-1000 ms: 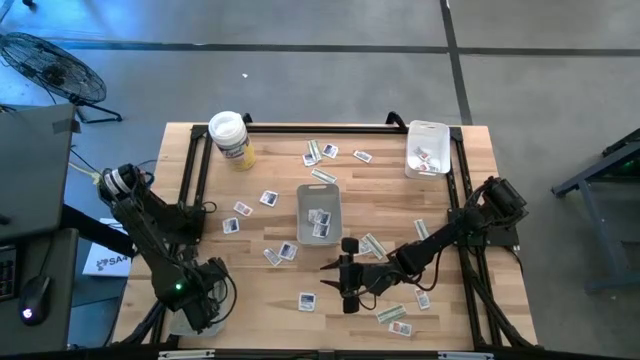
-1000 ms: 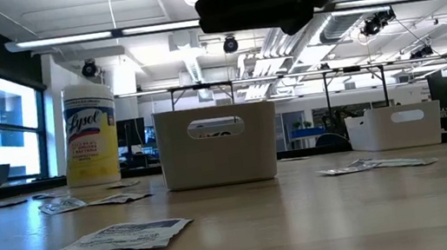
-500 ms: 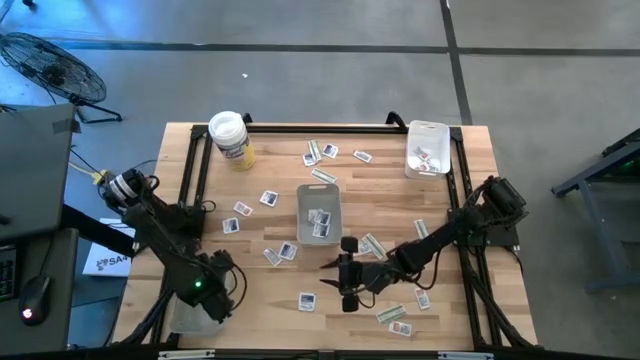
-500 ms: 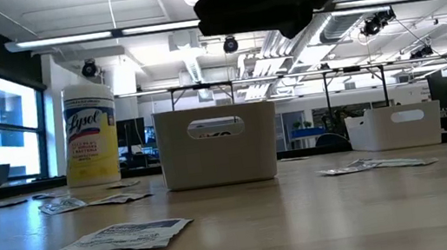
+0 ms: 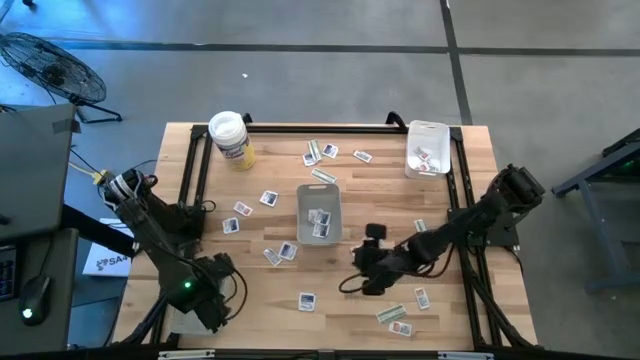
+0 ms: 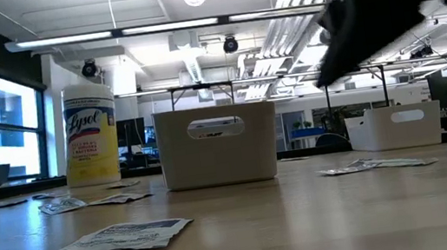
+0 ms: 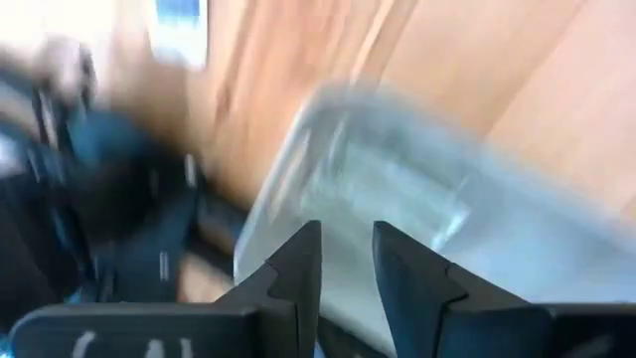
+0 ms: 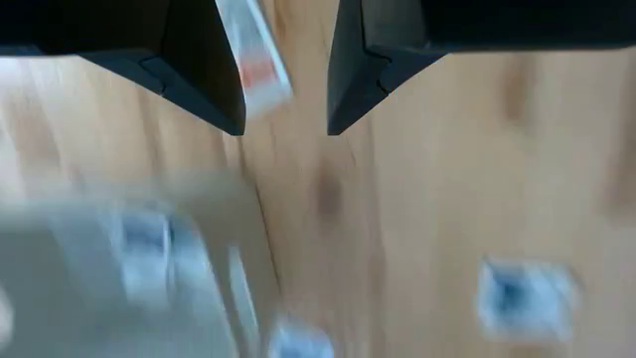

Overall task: Pick & Place First Aid Supplies
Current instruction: Put the green pad into the bottom gray bin

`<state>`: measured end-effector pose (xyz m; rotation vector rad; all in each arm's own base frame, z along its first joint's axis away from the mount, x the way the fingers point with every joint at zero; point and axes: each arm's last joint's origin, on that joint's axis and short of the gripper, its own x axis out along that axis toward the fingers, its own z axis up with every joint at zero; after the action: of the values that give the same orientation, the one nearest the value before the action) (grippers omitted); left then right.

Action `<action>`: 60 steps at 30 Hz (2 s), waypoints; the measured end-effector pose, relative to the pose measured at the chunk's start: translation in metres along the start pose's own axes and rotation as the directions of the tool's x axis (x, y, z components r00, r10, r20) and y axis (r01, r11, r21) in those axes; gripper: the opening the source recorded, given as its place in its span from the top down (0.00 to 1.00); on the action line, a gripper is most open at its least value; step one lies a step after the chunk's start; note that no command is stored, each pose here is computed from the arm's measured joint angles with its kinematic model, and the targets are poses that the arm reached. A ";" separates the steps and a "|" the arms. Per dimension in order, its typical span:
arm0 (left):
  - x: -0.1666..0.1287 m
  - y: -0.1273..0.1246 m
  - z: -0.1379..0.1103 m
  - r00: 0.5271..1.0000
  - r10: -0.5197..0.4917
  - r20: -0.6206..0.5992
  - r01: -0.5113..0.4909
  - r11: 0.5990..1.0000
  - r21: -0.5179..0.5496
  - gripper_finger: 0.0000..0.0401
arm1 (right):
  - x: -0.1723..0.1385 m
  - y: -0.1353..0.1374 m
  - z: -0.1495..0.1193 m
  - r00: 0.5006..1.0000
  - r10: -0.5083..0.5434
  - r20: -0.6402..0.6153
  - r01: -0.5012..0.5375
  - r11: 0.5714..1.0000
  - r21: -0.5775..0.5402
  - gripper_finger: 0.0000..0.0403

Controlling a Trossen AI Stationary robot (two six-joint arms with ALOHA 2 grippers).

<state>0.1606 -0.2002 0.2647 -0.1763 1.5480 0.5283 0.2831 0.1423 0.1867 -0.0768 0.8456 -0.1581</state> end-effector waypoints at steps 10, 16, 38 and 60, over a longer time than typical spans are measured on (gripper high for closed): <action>-0.016 -0.007 0.025 0.859 -0.013 0.511 -0.057 0.991 0.122 0.78 | -0.004 -0.010 -0.035 0.918 0.008 -0.397 -0.019 1.000 -0.023 0.66; -0.015 -0.003 0.037 0.855 0.015 0.518 -0.068 0.994 0.084 0.78 | -0.002 -0.008 -0.034 0.920 0.040 -0.390 -0.098 0.987 -0.128 0.66; -0.015 -0.006 0.041 0.856 -0.016 0.516 -0.024 0.997 0.070 0.78 | 0.026 -0.038 -0.059 0.878 0.142 -0.456 -0.216 0.970 -0.115 0.66; -0.016 -0.009 0.043 0.837 -0.039 0.546 -0.007 0.997 0.082 0.78 | 0.029 -0.033 -0.060 0.901 0.170 -0.400 -0.236 0.964 -0.122 0.96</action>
<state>0.2044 -0.1931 0.2798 0.0288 0.9988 0.4512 0.2536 0.1041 0.1301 -0.1172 1.2569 0.1020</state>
